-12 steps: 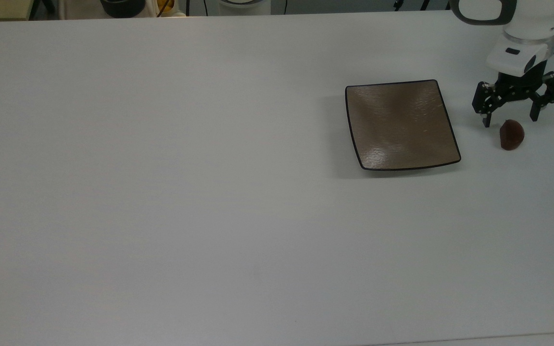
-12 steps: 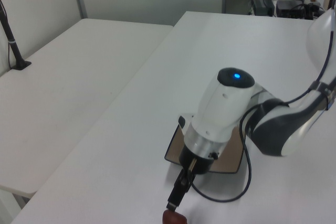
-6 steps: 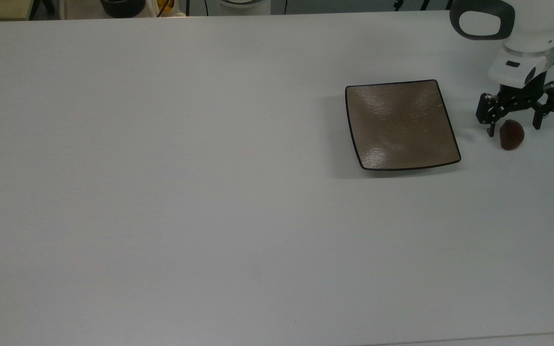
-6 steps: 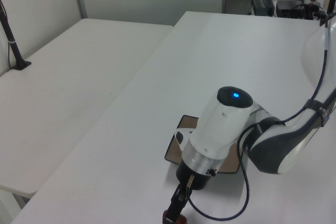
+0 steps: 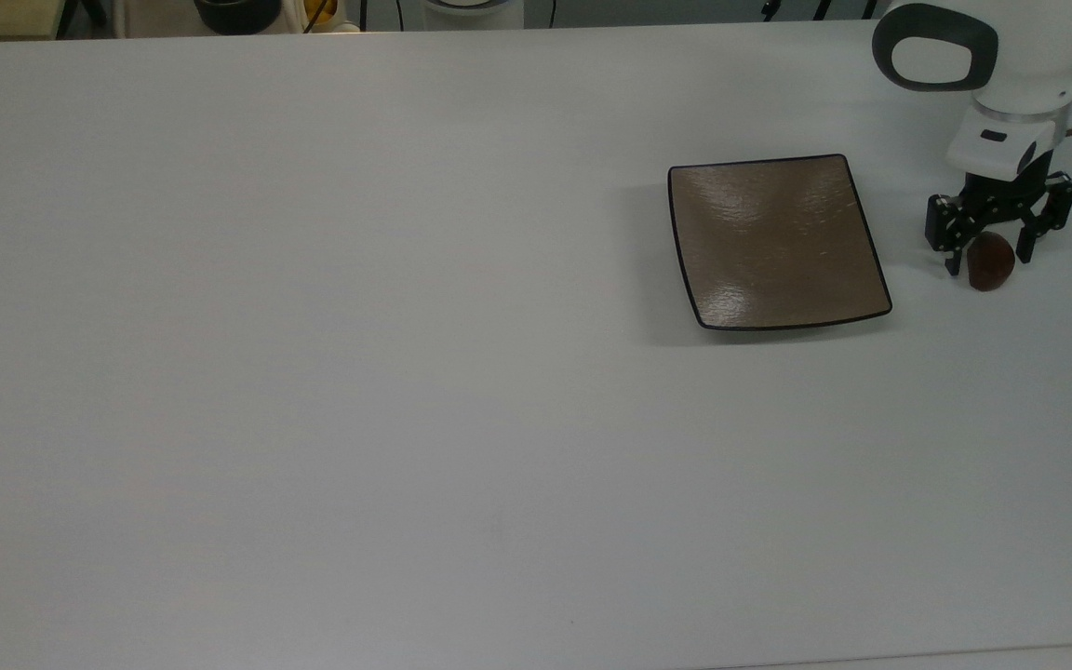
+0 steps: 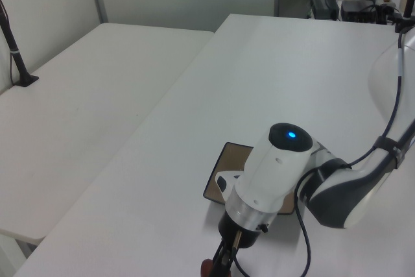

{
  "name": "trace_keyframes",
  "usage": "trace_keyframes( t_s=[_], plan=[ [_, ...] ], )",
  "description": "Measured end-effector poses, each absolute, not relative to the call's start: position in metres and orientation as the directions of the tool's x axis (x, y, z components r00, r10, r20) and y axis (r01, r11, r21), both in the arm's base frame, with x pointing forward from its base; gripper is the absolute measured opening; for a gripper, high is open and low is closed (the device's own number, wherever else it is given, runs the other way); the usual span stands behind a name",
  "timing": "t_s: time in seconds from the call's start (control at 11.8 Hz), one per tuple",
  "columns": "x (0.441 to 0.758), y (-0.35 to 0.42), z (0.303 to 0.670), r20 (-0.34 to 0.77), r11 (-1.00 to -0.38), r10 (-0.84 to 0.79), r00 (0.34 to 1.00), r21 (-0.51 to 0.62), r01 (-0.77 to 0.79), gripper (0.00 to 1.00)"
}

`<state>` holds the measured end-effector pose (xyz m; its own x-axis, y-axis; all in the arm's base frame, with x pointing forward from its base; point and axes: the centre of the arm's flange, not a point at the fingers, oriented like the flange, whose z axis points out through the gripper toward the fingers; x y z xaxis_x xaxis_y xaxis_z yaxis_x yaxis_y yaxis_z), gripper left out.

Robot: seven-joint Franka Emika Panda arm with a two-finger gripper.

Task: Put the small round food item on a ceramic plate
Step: 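Lower the gripper onto the food item and close it, then carry the held food item over the plate and lower it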

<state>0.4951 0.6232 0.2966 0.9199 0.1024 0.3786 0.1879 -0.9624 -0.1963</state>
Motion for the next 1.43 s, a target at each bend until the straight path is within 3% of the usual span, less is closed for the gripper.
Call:
trace_keyframes(
  t_s=[0.08, 0.34, 0.59, 0.84, 1.18, 1.43],
  plan=[
    [0.493, 0.625, 0.295, 0.379, -0.962, 0.107, 0.919, -0.193, 0.192, 0.63],
    [0.493, 0.626, 0.296, 0.382, -0.962, 0.107, 0.918, -0.195, 0.193, 0.3],
    [0.495, 0.625, 0.313, 0.397, -0.959, 0.1, 0.912, -0.206, 0.195, 0.23],
    [0.489, 0.611, 0.365, 0.42, -0.955, 0.092, 0.903, -0.219, 0.199, 0.19],
    [0.466, 0.565, 0.401, 0.359, -0.971, 0.178, 0.916, -0.086, 0.223, 0.16],
    [0.469, 0.503, 0.43, 0.282, -0.97, 0.237, 0.93, 0.009, 0.245, 0.16]
  ],
)
